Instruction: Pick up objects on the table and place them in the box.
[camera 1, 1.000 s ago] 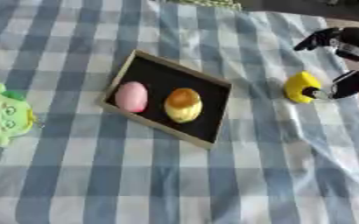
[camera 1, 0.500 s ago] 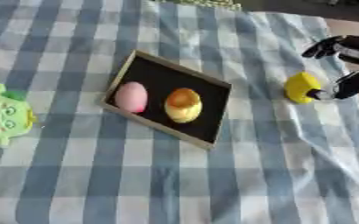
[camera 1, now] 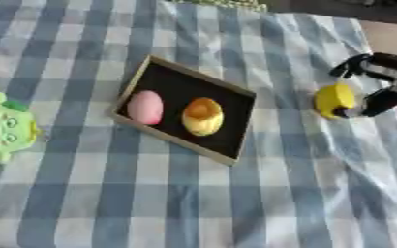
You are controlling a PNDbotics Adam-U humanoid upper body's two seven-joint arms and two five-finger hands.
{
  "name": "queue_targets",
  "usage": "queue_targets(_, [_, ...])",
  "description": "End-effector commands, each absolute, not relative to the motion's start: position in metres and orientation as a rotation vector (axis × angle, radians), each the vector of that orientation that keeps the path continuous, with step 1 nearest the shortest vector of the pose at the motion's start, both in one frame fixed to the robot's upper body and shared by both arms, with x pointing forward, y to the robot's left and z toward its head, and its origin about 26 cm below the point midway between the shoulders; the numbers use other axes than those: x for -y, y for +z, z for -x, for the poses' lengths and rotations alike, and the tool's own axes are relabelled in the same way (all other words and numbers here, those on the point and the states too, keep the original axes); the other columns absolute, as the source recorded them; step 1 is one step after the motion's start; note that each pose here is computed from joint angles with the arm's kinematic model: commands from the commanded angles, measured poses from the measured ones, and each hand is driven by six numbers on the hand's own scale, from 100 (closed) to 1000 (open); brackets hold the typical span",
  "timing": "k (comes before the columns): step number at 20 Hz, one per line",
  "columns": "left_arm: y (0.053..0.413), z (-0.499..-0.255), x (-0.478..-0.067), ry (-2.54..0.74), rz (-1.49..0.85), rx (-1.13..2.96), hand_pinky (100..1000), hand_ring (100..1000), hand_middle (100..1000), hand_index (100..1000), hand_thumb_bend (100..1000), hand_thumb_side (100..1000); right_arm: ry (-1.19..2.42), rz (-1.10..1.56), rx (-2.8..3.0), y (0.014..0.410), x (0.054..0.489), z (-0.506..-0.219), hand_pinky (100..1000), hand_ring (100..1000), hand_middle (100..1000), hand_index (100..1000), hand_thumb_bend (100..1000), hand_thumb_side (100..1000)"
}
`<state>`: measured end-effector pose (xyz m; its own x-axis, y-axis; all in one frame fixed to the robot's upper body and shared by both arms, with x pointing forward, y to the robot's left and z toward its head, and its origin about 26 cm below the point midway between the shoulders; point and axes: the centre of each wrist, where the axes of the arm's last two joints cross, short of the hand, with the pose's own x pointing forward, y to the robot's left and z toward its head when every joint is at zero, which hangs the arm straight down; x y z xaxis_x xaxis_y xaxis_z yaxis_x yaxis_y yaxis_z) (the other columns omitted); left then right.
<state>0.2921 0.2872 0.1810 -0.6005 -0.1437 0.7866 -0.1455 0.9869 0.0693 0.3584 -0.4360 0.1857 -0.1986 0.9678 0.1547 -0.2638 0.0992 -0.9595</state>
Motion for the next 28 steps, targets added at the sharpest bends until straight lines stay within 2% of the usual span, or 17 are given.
queue_targets(1, [0.187,-0.291,-0.287,-0.008,-0.200,2.244,950,749,704,803,100,616,1.372,0.855,1.205,0.191,0.443,-0.361,847,813,781,862,474,248])
queue_targets(4, [0.187,-0.291,-0.286,-0.008,-0.197,2.242,950,749,704,802,100,617,1.358,0.855,1.201,0.186,0.445,-0.364,841,786,703,833,449,213])
queue_targets(6, [0.187,-0.291,-0.287,-0.008,-0.198,2.241,950,749,704,802,100,618,1.348,0.856,1.217,0.186,0.446,-0.364,829,750,623,774,420,157])
queue_targets(7, [0.187,-0.291,-0.287,-0.008,-0.198,2.241,950,749,704,802,100,619,1.343,0.856,1.224,0.186,0.446,-0.363,814,709,572,723,385,105])
queue_targets(9, [0.187,-0.291,-0.286,-0.010,-0.197,2.241,950,749,704,801,100,621,1.329,0.850,1.238,0.186,0.447,-0.362,784,641,508,658,311,100])
queue_targets(11, [0.187,-0.291,-0.286,-0.011,-0.197,2.241,950,750,704,801,100,621,1.310,0.835,1.255,0.186,0.447,-0.361,772,616,489,636,217,100])
queue_targets(14, [0.187,-0.290,-0.287,-0.011,-0.198,2.241,950,750,704,801,100,621,1.288,0.807,1.286,0.188,0.447,-0.358,770,609,487,635,144,105])
queue_targets(18, [0.186,-0.290,-0.287,-0.010,-0.198,2.240,950,751,705,800,100,622,1.290,0.781,1.327,0.198,0.444,-0.352,768,606,487,635,100,112])
queue_targets(27, [0.187,-0.290,-0.288,-0.014,-0.206,2.241,950,753,706,800,100,621,1.402,0.853,1.541,0.260,0.421,-0.333,763,602,485,635,100,100])
queue_targets(28, [0.187,-0.290,-0.288,-0.016,-0.205,2.241,950,753,707,800,100,621,1.426,0.860,1.579,0.268,0.415,-0.332,762,601,486,636,100,262])
